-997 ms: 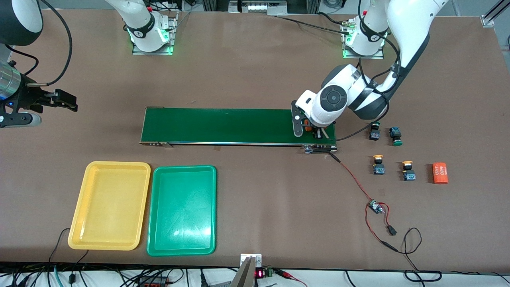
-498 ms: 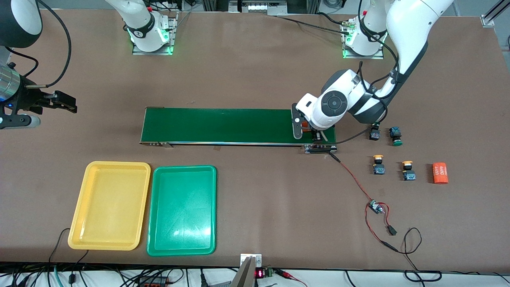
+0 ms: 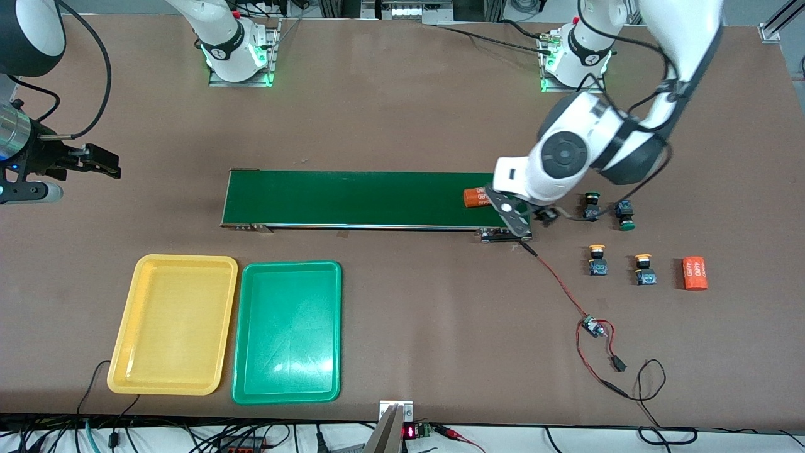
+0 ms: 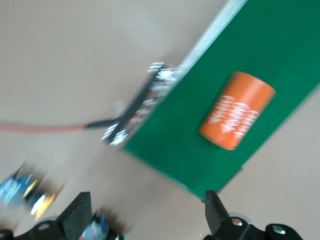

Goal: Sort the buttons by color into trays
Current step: 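Lift the orange cylinder and place it on the green belt, then grasp a yellow-cap button beside the belt with the left gripper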

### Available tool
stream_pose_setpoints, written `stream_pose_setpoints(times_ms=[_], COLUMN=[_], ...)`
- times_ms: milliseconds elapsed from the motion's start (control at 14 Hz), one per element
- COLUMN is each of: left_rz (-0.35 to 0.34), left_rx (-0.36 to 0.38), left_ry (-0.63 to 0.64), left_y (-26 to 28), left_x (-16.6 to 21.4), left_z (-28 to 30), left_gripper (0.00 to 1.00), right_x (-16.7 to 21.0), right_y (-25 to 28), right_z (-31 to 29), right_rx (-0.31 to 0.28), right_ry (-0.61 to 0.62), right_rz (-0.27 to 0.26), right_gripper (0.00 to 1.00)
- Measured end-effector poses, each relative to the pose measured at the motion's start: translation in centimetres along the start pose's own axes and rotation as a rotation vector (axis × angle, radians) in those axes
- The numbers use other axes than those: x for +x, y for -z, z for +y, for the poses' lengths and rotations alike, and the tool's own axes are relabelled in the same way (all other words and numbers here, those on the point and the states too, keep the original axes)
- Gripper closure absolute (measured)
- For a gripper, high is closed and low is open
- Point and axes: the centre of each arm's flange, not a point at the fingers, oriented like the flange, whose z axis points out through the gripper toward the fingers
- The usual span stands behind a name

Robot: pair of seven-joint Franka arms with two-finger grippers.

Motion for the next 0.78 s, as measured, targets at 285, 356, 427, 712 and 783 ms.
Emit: stream_pose_setpoints(times_ms=[285, 356, 427, 712, 783], left_rz=[-0.019, -0.018, -0.021, -0.066, -0.064], left_rx=[-0.012, -0.022, -0.033, -0.099, -0.1], left_ry=[0.387, 0.448, 0.507, 0.626, 0.635], left_y=[1.5, 1.1, 0.3, -5.9, -7.8], left_x=[-1.8, -2.2, -2.9, -4.7, -4.4], left_z=[-6.2, -8.4, -11.3, -19.2, -20.0], left_gripper=[0.0, 0.0, 0.0, 0.0, 0.0], right_x=[0.0, 0.0, 0.0, 0.0, 0.0], right_y=[0.0, 0.0, -0.1, -0.1, -0.1], right_z=[0.0, 0.1, 0.1, 0.1, 0.1], right_rx=[0.032, 0.033, 0.033, 0.035, 0.036], right_ry=[-0.044, -0.046, -0.047, -0.049, -0.05], right_rz=[0.0, 0.0, 0.0, 0.0, -0.001], right_gripper=[0.0, 0.0, 0.0, 0.0, 0.0])
